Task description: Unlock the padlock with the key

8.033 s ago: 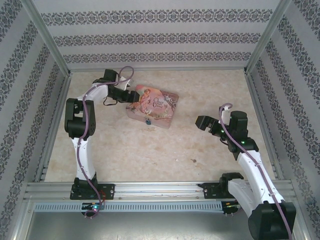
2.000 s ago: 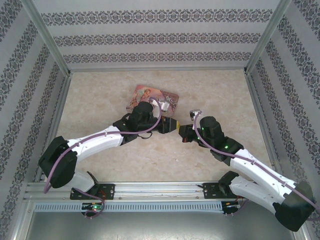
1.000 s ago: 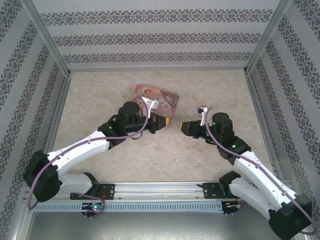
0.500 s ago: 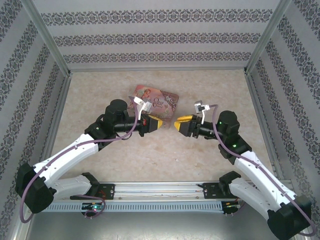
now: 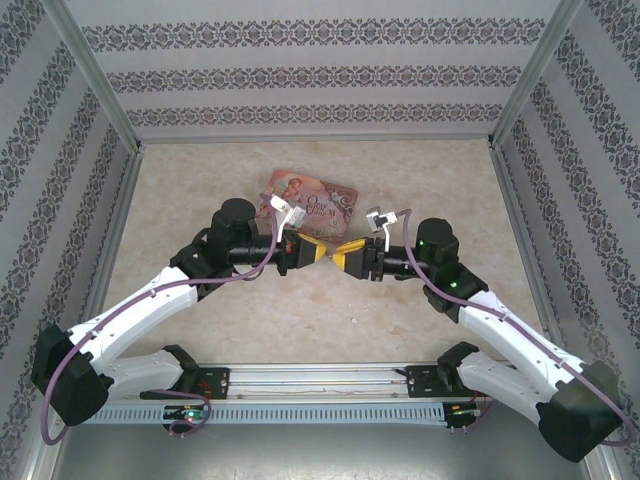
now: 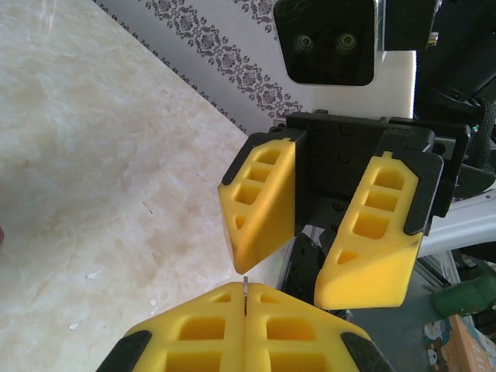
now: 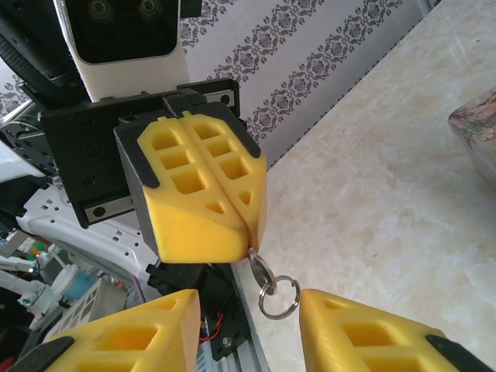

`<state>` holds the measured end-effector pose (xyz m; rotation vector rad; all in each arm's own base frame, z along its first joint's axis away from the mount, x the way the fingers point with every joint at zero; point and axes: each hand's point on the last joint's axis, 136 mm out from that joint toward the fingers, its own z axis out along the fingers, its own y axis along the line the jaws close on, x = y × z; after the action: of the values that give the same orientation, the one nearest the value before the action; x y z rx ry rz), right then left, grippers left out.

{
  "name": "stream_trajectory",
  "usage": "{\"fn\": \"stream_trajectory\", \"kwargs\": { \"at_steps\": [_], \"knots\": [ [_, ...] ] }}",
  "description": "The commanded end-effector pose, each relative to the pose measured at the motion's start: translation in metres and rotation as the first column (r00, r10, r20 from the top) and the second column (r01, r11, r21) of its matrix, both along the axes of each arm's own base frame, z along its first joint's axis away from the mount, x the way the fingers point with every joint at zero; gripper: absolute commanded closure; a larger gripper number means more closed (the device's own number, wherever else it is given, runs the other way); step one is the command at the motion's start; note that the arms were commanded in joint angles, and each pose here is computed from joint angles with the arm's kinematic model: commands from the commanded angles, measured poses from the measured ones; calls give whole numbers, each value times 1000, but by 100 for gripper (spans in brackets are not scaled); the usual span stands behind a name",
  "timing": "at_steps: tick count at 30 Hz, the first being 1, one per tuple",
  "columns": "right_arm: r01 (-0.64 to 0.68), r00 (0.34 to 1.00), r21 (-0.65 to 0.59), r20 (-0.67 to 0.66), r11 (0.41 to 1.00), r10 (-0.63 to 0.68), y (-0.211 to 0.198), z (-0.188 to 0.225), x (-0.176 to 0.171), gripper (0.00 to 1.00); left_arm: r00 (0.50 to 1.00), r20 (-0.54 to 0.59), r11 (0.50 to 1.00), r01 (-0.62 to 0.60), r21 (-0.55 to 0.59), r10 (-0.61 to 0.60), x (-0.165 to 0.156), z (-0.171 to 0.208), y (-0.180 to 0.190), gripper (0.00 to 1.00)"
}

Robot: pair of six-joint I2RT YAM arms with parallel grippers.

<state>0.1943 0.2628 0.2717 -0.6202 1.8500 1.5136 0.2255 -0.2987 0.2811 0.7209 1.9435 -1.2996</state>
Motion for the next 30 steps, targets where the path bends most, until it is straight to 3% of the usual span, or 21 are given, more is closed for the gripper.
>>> {"fn": "stream_trajectory", "kwargs": {
  "at_steps": [1,10,19,24,26,28,30],
  "knots": [
    [-37,997,37,66,999,34,7,22,-3,63,1000,17,1000,11,-8,-11,0,6,2,100],
    [-58,998,25,27,998,57,15,15,-3,73,1000,18,1000,9,-17,-9,1,8,1,100],
    [-74,997,17,8,997,74,18,12,-3,94,1000,15,1000,2,-14,-2,2,6,2,100],
    [-78,997,8,8,997,78,18,11,-4,100,1000,18,1000,-4,-13,4,4,6,2,100],
    [-63,998,-3,13,998,63,17,10,-2,100,999,25,1000,-25,-15,26,7,9,4,91],
    [-46,999,-21,22,999,46,16,9,0,100,998,28,998,-61,-25,62,11,13,8,72],
    [-8,999,-52,44,999,10,13,5,4,100,993,20,992,-119,-47,120,19,20,18,60]
  ]
}}
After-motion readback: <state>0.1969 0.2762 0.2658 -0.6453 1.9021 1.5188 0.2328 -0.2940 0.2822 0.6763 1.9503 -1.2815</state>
